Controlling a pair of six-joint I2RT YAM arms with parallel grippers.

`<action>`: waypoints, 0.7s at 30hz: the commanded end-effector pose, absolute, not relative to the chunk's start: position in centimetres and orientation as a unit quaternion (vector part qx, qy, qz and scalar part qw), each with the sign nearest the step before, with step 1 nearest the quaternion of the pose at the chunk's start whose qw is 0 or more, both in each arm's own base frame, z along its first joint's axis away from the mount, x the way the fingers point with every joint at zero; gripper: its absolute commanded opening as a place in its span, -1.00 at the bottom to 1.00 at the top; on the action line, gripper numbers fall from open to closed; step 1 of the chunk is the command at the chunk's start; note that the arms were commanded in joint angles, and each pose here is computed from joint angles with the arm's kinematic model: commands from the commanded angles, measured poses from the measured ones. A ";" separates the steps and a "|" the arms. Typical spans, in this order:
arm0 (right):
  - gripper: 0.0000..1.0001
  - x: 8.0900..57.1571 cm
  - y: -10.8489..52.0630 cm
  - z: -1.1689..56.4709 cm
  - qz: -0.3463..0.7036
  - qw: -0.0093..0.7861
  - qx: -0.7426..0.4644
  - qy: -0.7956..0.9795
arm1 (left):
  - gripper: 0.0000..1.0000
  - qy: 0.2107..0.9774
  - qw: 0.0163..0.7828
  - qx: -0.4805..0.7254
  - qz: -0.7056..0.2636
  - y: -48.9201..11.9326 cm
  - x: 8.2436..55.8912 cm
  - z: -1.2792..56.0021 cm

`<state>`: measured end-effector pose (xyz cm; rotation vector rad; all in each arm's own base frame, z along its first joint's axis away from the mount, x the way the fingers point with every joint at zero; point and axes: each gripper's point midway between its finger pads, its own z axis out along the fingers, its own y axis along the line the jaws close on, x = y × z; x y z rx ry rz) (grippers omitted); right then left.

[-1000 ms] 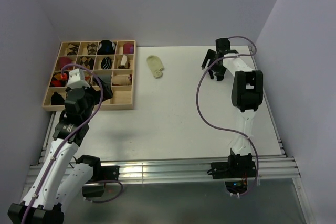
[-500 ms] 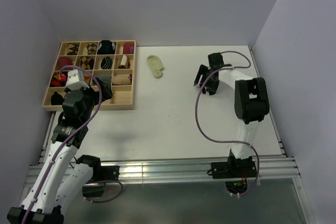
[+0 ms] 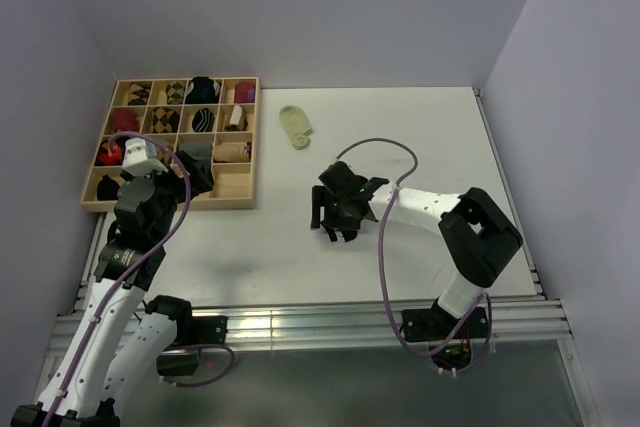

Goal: Roll the socks
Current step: Adjust the sock at the center of the board.

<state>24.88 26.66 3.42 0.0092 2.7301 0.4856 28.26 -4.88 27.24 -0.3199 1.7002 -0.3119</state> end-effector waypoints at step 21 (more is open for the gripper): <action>0.05 37.9 18.9 2.9 0.090 0.272 0.030 0.958 | 0.99 0.740 0.645 -0.129 -0.139 -5.2 28.2 27.5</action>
